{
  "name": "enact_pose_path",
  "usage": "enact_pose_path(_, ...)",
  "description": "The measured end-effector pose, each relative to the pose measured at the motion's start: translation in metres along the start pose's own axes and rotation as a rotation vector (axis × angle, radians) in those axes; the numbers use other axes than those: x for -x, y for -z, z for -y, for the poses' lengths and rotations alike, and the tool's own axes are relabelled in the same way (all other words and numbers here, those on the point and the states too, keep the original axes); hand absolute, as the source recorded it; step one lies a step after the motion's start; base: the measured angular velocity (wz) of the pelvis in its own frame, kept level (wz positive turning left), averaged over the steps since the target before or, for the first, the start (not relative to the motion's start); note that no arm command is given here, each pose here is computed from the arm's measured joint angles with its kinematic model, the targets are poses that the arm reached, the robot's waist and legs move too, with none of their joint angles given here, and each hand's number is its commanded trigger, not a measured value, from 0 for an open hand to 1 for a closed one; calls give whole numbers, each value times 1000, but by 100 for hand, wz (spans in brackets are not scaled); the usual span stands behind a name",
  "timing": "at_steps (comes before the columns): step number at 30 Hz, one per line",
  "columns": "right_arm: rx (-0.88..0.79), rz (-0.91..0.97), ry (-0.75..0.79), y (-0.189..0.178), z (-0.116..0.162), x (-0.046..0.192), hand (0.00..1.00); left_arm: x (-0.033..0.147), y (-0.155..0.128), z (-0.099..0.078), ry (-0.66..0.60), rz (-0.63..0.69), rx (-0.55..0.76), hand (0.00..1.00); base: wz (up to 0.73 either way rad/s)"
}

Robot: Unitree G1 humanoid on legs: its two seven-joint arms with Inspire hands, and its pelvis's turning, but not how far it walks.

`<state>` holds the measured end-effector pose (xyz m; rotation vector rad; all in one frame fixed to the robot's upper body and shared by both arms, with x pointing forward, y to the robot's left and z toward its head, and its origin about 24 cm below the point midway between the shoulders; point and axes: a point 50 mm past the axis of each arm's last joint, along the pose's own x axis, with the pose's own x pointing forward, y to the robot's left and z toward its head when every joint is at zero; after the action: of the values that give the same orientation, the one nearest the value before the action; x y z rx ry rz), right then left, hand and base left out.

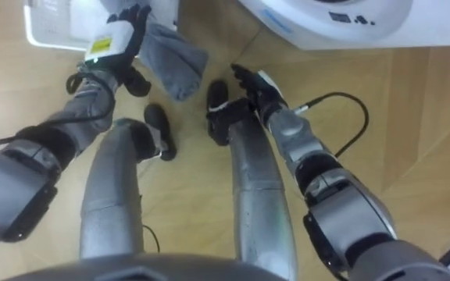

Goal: Put towel into washing machine

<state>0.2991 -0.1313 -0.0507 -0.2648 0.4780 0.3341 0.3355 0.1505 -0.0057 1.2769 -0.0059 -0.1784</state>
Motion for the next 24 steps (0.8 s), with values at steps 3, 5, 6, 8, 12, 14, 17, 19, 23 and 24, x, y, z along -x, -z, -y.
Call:
enact_pose_path(3, -11, 20, -6, -5, -1, -1, 0, -3, -2, -6, -23, 37, -41, 0, -7)
enact_pose_path(5, -4, 43, -18, -9, -5, -1, 0, -2, 1, -7, -15, 55, -91, 0, -11)
enact_pose_path(6, -4, 41, -21, -8, -5, -1, 0, -2, 0, -6, -5, 73, -121, 0, -6)
enact_pose_path(8, -4, 40, -20, -8, -5, -1, 0, -1, 0, -4, 14, 101, -169, 0, 0)
enact_pose_path(12, -4, 49, -24, -9, -5, -1, 0, 1, -3, 0, 44, 145, -241, 0, 0)
enact_pose_path(14, -2, 57, -33, -10, -6, -1, 0, 1, -5, 2, 63, 160, -258, 0, 0)
enact_pose_path(17, -1, 62, -32, -10, -5, -1, 0, 1, -6, 4, 99, 164, -272, 0, 0)
enact_pose_path(19, -1, 62, -32, -10, -5, -1, 0, 1, -5, 6, 133, 169, -286, 0, 0)
enact_pose_path(23, 9, 64, -61, -10, -8, -1, 0, 4, -5, 14, 232, 168, -309, 16, 2)
enact_pose_path(24, 14, 65, -73, -10, -9, -1, 0, 4, -5, 15, 254, 166, -310, 56, 0)
